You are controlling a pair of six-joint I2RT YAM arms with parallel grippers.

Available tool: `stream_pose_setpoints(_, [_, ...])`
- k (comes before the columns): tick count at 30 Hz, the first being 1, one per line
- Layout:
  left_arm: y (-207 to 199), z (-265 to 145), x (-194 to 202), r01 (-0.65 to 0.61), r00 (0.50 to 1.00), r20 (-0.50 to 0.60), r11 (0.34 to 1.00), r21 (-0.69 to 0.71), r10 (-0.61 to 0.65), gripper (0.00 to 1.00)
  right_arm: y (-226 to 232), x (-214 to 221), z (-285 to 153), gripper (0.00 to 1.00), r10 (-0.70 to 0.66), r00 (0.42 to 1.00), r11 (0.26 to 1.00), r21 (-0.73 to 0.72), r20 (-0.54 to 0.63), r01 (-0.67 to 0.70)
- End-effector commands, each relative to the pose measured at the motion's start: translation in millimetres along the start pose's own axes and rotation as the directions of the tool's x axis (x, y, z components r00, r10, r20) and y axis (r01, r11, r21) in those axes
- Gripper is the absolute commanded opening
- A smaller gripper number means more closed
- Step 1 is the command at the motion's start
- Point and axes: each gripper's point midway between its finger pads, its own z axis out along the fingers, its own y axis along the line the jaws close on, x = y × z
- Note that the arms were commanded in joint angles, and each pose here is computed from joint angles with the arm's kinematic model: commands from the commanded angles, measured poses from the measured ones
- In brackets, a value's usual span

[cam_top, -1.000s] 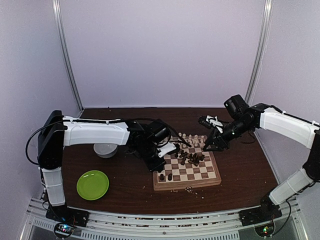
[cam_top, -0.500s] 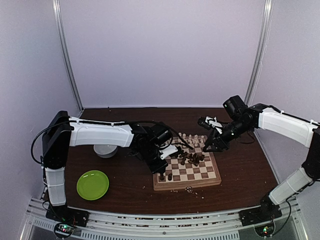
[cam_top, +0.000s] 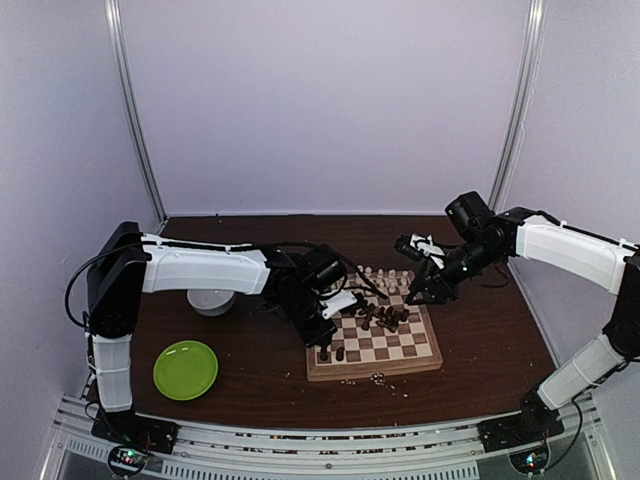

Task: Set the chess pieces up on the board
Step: Place the pawn at h7.

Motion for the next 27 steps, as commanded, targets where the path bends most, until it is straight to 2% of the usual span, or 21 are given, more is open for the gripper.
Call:
stream_pose_setpoints(1, [1.4, 0.3, -5.7, -0.018, 1.0, 0.014, 1.0, -0.011, 0.018, 0.09, -2.9, 6.5, 1.9, 0.42, 0.005, 1.0, 1.0, 0.007, -0.024, -0.005])
stream_pose_setpoints(6, [2.4, -0.6, -5.2, -0.022, 1.0, 0.011, 1.0, -0.018, 0.022, 0.21, -2.8, 6.5, 2.2, 0.42, 0.009, 1.0, 1.0, 0.004, -0.025, -0.008])
stream_pose_setpoints(16, [2.0, -10.9, -8.9, -0.025, 0.999, 0.033, 0.999, -0.022, 0.025, 0.27, 0.3, 2.5, -1.0, 0.42, 0.008, 1.0, 1.0, -0.006, -0.013, -0.008])
stream_pose_setpoints(21, [6.8, -25.1, -15.9, -0.013, 0.998, 0.065, 0.999, -0.045, 0.016, 0.34, 0.1, 1.1, -2.5, 0.42, 0.011, 1.0, 1.0, -0.008, -0.008, -0.011])
stream_pose_setpoints(27, [11.3, -43.7, -26.8, 0.004, 0.993, 0.119, 0.998, -0.07, 0.005, 0.36, -0.3, 1.0, -3.9, 0.42, 0.013, 1.0, 1.0, -0.005, -0.007, -0.013])
